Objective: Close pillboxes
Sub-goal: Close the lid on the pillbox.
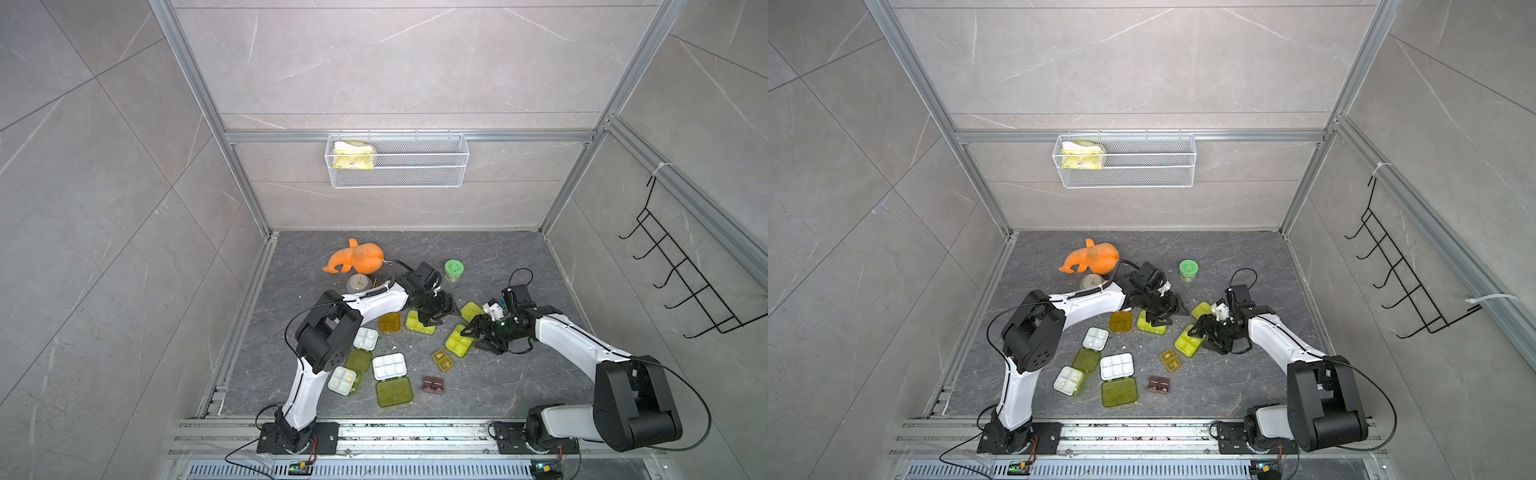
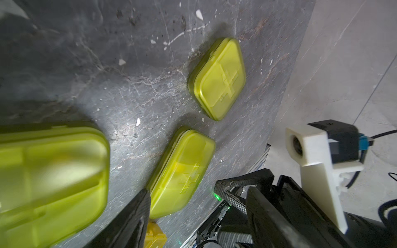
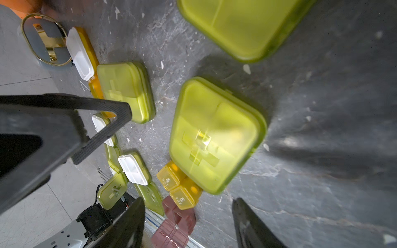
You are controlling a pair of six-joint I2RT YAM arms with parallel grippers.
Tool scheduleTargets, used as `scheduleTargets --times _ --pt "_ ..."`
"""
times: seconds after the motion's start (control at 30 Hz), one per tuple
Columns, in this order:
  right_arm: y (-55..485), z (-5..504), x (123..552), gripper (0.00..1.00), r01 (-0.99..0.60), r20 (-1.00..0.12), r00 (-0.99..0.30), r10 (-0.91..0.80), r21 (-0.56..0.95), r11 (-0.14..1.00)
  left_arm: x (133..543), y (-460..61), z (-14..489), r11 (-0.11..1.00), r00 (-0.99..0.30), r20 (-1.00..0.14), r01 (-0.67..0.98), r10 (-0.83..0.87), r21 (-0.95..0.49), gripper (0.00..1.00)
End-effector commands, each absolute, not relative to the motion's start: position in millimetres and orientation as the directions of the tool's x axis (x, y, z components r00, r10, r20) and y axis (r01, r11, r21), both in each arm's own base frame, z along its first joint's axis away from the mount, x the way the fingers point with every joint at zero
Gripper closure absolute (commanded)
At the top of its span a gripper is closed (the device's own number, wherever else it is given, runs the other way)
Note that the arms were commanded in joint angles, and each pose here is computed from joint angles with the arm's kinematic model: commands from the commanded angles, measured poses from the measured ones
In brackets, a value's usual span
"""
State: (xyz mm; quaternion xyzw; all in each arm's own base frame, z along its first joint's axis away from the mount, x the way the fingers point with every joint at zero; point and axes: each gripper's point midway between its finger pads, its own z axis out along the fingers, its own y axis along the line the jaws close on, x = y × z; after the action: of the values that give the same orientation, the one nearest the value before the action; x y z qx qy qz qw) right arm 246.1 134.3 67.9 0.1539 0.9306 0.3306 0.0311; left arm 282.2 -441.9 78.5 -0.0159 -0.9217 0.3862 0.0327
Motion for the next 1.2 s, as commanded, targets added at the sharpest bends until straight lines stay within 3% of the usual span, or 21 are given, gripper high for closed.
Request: scheduleTargets --times 0.0,0.7,1.17 --pt "128.4 51.7 237.1 0.34 0.296 0.08 -0.947 0.313 0.602 0.742 277.7 -455.1 77.8 0.683 -0.995 0.057 0.017 0.085 -0.731 0.3" --pt "127.4 12.9 248.1 0.43 0.378 0.152 -0.917 0.37 0.631 0.677 268.3 -455.2 47.0 0.691 -0.988 0.112 -0.008 0.105 -0.723 0.42" --pt "135.4 9.9 255.1 0.44 0.368 0.148 -0.914 0.377 0.692 0.621 259.0 -458.2 36.9 0.665 -0.985 0.142 -0.045 0.093 -0.746 0.6"
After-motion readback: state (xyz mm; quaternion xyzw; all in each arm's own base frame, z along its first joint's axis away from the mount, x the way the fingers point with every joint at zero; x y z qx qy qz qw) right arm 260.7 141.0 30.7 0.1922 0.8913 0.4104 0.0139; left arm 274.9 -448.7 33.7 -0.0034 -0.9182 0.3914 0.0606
